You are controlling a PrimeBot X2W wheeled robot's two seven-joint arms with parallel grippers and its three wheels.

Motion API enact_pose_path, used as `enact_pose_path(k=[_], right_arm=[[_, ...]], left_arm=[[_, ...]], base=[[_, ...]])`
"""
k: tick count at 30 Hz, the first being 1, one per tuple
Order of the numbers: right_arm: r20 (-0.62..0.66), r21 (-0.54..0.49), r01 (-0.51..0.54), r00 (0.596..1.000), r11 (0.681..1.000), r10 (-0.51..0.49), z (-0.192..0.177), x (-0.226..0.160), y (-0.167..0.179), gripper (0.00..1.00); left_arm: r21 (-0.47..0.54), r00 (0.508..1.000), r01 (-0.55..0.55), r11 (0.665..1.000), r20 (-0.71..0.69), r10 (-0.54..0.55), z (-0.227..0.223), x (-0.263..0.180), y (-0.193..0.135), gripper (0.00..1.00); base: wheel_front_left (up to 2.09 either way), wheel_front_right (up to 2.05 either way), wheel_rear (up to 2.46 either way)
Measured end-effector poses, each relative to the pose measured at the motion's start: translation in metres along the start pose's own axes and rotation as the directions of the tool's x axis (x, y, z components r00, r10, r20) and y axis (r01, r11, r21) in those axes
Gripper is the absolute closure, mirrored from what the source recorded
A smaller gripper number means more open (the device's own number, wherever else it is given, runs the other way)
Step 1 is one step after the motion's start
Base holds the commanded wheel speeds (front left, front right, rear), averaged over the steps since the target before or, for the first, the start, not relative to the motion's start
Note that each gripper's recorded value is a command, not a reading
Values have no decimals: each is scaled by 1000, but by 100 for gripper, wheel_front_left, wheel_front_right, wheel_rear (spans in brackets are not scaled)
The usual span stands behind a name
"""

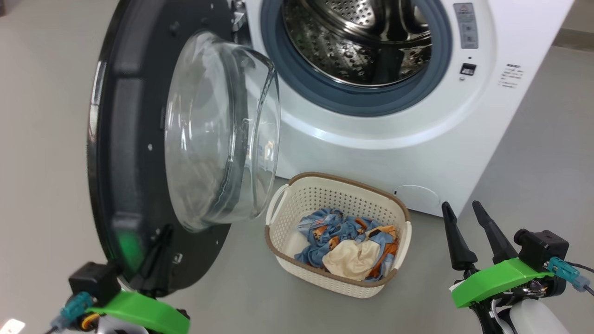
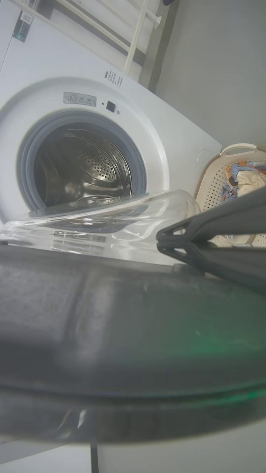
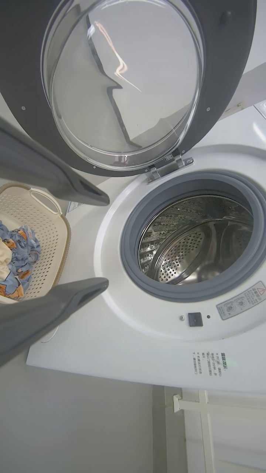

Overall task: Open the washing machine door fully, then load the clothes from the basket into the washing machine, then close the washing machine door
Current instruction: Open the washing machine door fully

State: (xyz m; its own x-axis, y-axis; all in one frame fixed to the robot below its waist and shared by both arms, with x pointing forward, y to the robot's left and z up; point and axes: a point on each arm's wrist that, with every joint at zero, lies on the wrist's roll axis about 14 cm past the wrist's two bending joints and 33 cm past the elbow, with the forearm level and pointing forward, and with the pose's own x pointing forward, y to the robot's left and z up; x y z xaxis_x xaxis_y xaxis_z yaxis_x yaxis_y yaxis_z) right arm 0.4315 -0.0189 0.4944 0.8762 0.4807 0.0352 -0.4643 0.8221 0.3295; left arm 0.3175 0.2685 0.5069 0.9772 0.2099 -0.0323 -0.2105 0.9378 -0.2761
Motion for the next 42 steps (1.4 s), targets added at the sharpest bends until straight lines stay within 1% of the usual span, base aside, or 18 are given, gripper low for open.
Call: enact_pose_path(k=[6,13,24,32,37,42], right_arm=[[-27,10,-31,999,999,31,-11,8,9,0],[-59,24,-70,996,997,71,-24,17,21,0],[-74,58,-106,991,993,111,-37,38,31,0],[-84,79,-120,988,990,127,-47,53,33,0],[-95,84,-125,987,989,133,-54,60,33,0],[-95,88,-129,986,988,138,-56,64,33,0]], left_arm=[[13,996,-85,996,5,85,7,3,32,100],[8,980,-196,980,-13,196,10,2,75,100],[81,962,-268,960,-34,271,25,17,118,100],[101,936,-344,934,-45,350,42,32,152,100],[136,926,-363,922,-59,373,50,40,167,100],[143,916,-384,912,-63,395,58,49,177,100]], base=[[0,0,0],[0,0,0],[0,0,0],[0,0,0],[0,0,0],[0,0,0]])
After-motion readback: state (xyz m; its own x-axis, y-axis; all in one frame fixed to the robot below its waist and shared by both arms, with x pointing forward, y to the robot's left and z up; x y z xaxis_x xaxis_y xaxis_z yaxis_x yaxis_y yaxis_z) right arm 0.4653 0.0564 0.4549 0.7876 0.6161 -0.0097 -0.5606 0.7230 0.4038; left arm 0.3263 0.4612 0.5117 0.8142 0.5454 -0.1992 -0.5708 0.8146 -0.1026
